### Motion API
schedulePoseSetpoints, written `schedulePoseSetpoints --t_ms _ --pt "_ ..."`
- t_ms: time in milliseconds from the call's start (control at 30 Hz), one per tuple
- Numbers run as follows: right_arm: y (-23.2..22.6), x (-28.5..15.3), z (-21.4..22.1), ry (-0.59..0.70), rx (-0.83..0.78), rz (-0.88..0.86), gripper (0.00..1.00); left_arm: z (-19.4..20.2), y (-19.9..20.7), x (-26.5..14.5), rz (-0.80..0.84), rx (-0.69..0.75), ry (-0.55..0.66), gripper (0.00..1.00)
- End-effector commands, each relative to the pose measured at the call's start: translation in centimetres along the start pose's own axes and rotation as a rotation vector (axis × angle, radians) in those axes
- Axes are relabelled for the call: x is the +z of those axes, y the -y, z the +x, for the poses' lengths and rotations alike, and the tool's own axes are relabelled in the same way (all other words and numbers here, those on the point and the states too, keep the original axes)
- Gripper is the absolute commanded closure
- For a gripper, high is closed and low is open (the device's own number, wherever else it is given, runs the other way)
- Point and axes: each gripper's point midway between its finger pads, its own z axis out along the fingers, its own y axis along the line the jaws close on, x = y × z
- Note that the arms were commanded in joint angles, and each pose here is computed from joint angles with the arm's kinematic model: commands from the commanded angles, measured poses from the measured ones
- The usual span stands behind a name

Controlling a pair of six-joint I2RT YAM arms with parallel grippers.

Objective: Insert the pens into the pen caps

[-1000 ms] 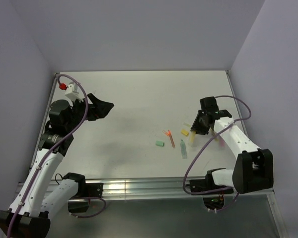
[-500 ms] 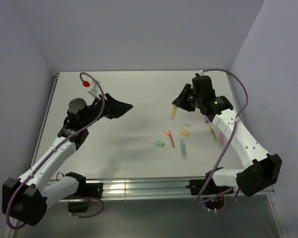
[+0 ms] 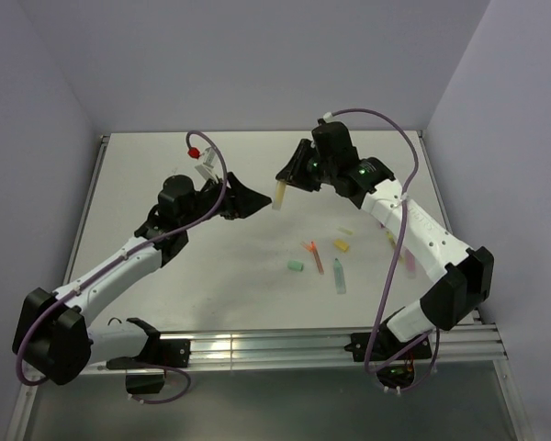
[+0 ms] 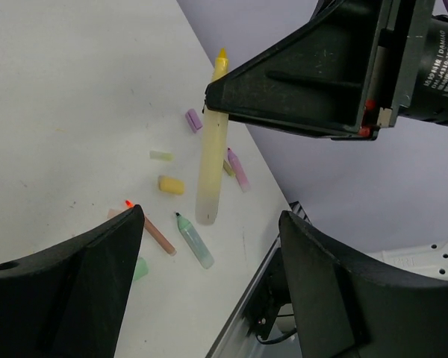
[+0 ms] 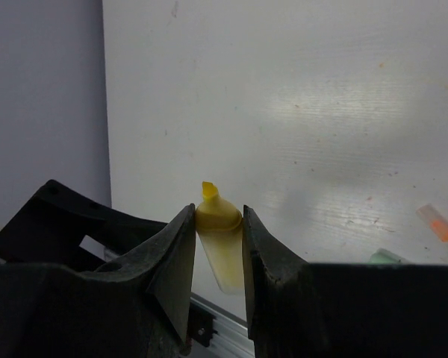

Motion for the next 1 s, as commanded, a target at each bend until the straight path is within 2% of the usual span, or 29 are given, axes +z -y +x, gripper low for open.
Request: schedulePoseSetpoints --t_ms 0,600,700,800,933,967 --pt "-3.8 -0.6 -1.2 0.048 0.010 -0.087 1.00 -2.3 1.9 0.7 0.043 0.056 0.064 0.22" --pt "-8.3 0.6 1.1 -0.007 0.010 -0.169 1.00 -2.1 1.3 1.0 0.019 0.057 0.056 0.29" --pt "-8.8 0.8 1.5 -0.018 0.006 -0.176 1.00 -2.1 1.2 0.9 0.013 0.058 0.055 0.32" --pt "-8.9 1.0 1.9 -0.028 -0.002 -0.176 1.00 -2.1 1.2 0.9 0.011 0.059 0.058 0.39" --pt "-8.8 1.4 2.4 -0.040 -0.009 -0.168 1.00 -2.2 1.4 0.8 0.013 0.063 0.055 0.55" --pt "-8.7 1.5 2.5 -0.040 -0.010 -0.162 1.00 -2.1 1.3 0.8 0.010 0.061 0.052 0.68"
